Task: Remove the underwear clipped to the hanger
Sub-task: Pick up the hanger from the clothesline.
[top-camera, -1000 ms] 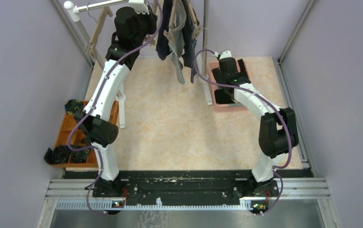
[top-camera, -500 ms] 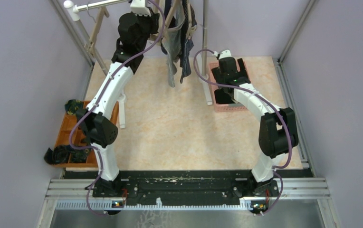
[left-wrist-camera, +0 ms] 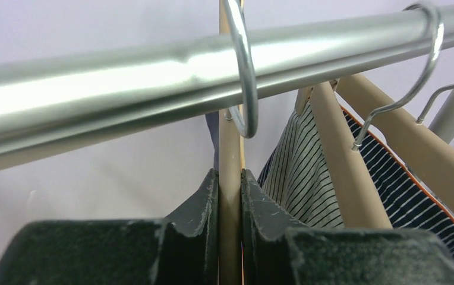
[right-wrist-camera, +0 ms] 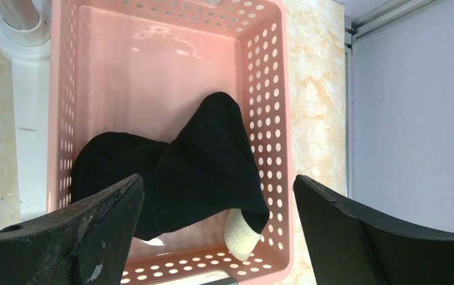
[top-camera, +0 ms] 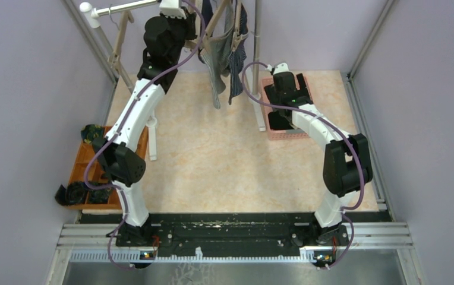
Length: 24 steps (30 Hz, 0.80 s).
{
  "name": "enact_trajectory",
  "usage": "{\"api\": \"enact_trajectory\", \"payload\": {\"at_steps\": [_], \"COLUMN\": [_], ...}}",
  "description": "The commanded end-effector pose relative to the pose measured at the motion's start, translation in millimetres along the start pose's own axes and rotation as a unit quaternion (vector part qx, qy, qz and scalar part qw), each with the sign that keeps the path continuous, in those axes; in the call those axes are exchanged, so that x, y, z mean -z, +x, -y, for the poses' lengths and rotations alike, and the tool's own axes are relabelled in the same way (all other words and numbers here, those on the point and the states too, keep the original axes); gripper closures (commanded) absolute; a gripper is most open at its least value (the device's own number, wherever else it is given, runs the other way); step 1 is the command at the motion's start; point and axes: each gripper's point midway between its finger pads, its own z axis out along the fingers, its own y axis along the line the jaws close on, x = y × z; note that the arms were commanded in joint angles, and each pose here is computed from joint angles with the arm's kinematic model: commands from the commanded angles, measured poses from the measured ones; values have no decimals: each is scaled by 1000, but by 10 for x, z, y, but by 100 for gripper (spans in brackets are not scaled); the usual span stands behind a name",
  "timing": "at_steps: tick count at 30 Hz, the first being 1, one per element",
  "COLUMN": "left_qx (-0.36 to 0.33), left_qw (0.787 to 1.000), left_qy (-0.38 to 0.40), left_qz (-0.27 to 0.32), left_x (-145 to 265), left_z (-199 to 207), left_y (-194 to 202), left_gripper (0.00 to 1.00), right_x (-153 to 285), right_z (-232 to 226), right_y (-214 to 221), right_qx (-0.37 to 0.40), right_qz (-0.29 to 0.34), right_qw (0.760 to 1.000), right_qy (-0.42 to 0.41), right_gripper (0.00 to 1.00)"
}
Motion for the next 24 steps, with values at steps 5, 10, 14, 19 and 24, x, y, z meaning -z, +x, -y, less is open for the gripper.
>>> {"api": "enact_trajectory", "payload": {"at_steps": [5, 10, 14, 19, 24], "left_qx": [-26, -35, -51, -74, -80], "left_qw": [995, 998, 997, 992, 986], "left_qy": [-15, -29, -48, -69, -61], "left_qz": [91, 33, -22, -76, -135], "left_x": [361, 522, 796, 1127, 1286], "left_z": [-32, -77, -155, -289, -297], "left_y": [-921, -777, -593, -376, -72], "left_gripper": [100, 100, 100, 100, 100], "right_x": [36, 110, 201, 299, 338], "right_z": [-96, -31, 71, 89, 57], "right_y": [-212, -304, -473, -647, -639], "right_qx": [-28, -23, -22, -32, -38], "right_qz": [35, 40, 54, 71, 73], "right_qw": [999, 999, 998, 997, 996], "right_qy": [-17, -13, -9, -25, -38], "right_gripper": [3, 3, 3, 3, 3]}}
